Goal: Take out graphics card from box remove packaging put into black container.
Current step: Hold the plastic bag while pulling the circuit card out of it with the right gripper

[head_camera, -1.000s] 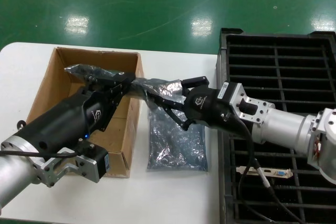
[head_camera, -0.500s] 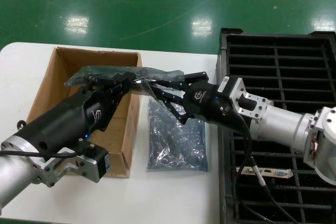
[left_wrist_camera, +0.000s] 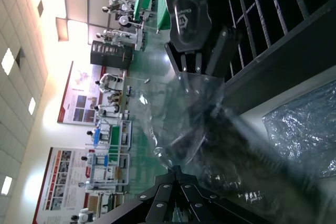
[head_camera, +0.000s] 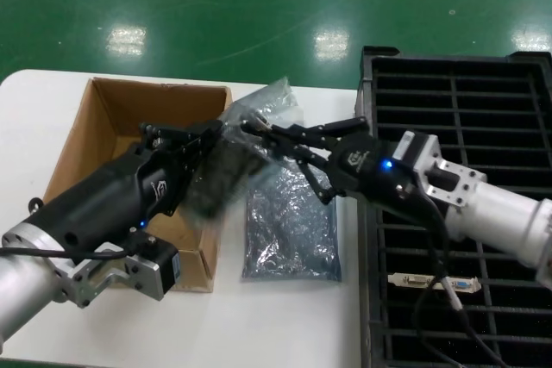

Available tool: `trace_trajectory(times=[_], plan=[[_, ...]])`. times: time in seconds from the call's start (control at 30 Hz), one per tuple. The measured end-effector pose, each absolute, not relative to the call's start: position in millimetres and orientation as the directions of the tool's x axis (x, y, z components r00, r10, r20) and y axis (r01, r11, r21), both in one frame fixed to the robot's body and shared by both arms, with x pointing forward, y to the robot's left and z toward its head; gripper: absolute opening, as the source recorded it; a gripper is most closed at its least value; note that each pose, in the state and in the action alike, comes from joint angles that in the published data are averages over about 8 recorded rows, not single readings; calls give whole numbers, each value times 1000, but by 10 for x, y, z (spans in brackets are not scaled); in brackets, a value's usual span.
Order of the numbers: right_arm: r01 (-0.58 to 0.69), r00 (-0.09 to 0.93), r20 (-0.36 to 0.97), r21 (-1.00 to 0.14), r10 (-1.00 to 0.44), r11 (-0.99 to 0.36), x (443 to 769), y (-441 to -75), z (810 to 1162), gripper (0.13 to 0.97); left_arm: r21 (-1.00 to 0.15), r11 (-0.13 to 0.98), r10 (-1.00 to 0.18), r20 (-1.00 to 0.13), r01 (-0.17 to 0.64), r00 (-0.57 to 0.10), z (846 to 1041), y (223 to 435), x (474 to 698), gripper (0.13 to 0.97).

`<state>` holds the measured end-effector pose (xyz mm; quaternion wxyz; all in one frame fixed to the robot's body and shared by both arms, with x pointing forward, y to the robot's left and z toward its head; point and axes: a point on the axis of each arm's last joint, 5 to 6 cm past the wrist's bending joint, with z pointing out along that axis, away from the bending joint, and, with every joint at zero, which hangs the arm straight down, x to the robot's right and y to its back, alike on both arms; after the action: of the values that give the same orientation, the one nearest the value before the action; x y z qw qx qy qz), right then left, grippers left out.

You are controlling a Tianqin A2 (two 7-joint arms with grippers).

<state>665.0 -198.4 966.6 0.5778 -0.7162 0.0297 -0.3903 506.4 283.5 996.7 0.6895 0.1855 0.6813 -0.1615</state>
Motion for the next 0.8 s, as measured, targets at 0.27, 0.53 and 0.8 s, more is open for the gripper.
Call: trace_trajectory(times=[0.27, 0.53, 0.8], plan=[[424, 671, 542, -840, -506, -338, 6483, -2181, 9677, 155, 36, 879, 30, -999, 476, 20, 9967, 2835, 5064, 139], [434, 668, 554, -832, -496, -345, 6380, -2216, 9642, 137, 36, 879, 30, -999, 475, 20, 9967, 2835, 5064, 139], [448, 658, 564, -826, -500, -342, 6345, -2170, 9642, 137, 36, 879, 30, -999, 475, 20, 9967, 2835, 5064, 139]])
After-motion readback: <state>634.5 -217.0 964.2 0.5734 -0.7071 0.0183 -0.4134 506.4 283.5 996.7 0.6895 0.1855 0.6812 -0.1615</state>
